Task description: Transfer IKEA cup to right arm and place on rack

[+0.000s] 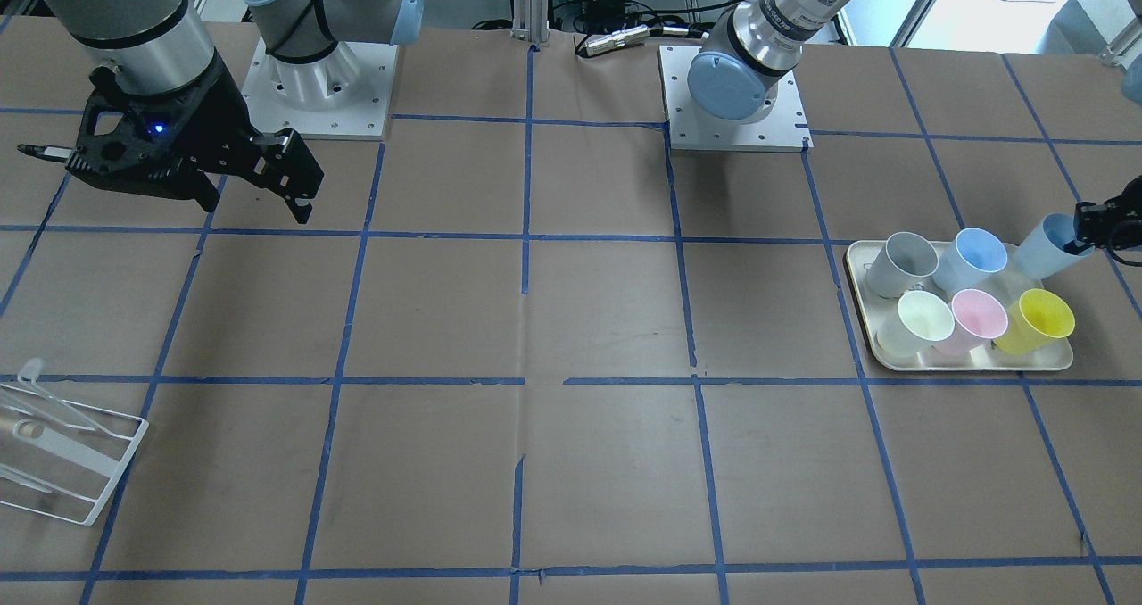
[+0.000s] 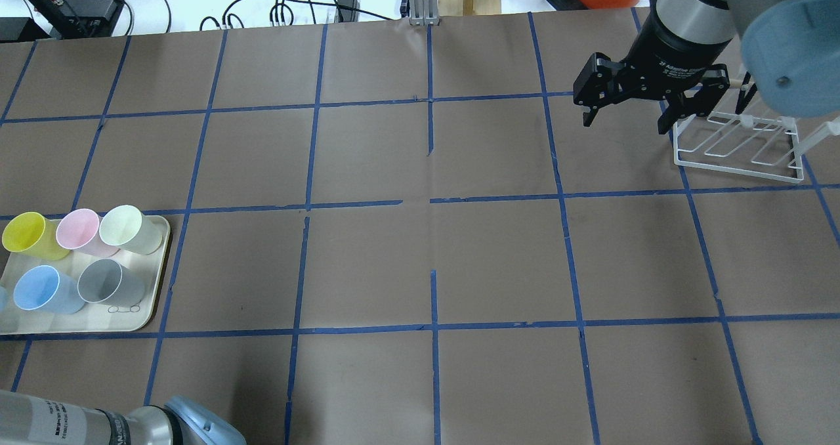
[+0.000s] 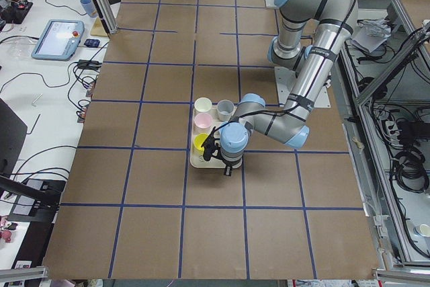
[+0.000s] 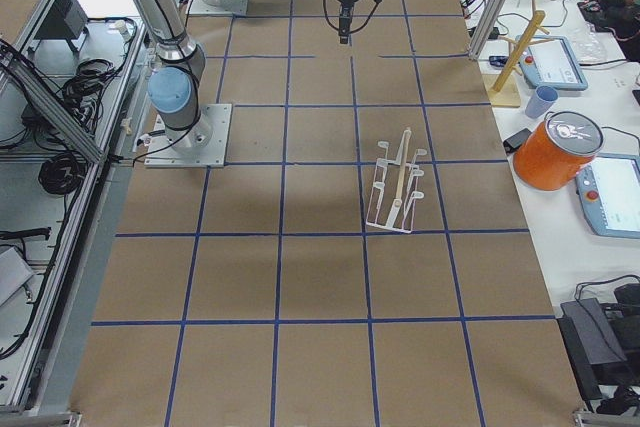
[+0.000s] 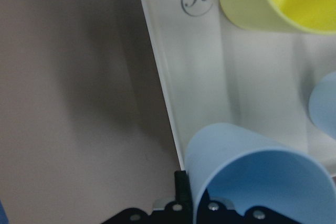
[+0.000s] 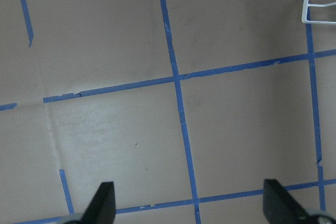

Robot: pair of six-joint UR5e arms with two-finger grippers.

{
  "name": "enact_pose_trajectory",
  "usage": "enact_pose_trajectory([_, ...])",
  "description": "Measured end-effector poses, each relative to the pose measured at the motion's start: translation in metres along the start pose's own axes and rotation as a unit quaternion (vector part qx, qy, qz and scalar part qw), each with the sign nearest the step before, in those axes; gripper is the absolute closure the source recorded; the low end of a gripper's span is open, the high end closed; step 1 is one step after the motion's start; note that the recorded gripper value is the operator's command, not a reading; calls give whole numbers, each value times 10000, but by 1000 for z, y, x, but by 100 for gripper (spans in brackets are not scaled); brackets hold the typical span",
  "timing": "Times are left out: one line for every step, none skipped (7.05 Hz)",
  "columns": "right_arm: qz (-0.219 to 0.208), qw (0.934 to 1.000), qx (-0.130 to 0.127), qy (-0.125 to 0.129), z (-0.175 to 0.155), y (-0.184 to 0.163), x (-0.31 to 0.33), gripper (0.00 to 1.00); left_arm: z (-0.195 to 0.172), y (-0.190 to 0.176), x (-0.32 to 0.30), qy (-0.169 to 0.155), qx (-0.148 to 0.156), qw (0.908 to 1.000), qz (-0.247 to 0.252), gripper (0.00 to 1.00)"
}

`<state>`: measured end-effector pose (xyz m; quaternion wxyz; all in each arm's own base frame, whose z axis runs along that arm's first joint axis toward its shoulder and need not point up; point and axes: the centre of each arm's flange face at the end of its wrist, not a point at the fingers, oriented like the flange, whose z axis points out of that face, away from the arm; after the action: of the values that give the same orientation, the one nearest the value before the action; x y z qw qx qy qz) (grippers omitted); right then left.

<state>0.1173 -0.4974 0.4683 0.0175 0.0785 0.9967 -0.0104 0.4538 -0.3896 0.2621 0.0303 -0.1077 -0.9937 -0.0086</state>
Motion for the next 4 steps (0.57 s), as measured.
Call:
enact_pose_trajectory([55, 10000, -24, -70, 1, -1, -1, 0, -37, -8, 4, -21, 74, 10000, 62, 100])
enact_pose_trajectory([262, 9991, -63, -342, 1, -3, -5, 0, -81, -23, 21, 131, 176, 9997, 132, 100])
enact_pose_trajectory([683, 9945, -142, -783, -1, -5, -9, 0, -129, -46, 52, 317, 303, 9989, 170, 100])
enact_pose_trajectory([1147, 9852, -307, -1239, -2, -7, -8, 0, -173, -76, 99, 496, 443, 9977, 160, 100])
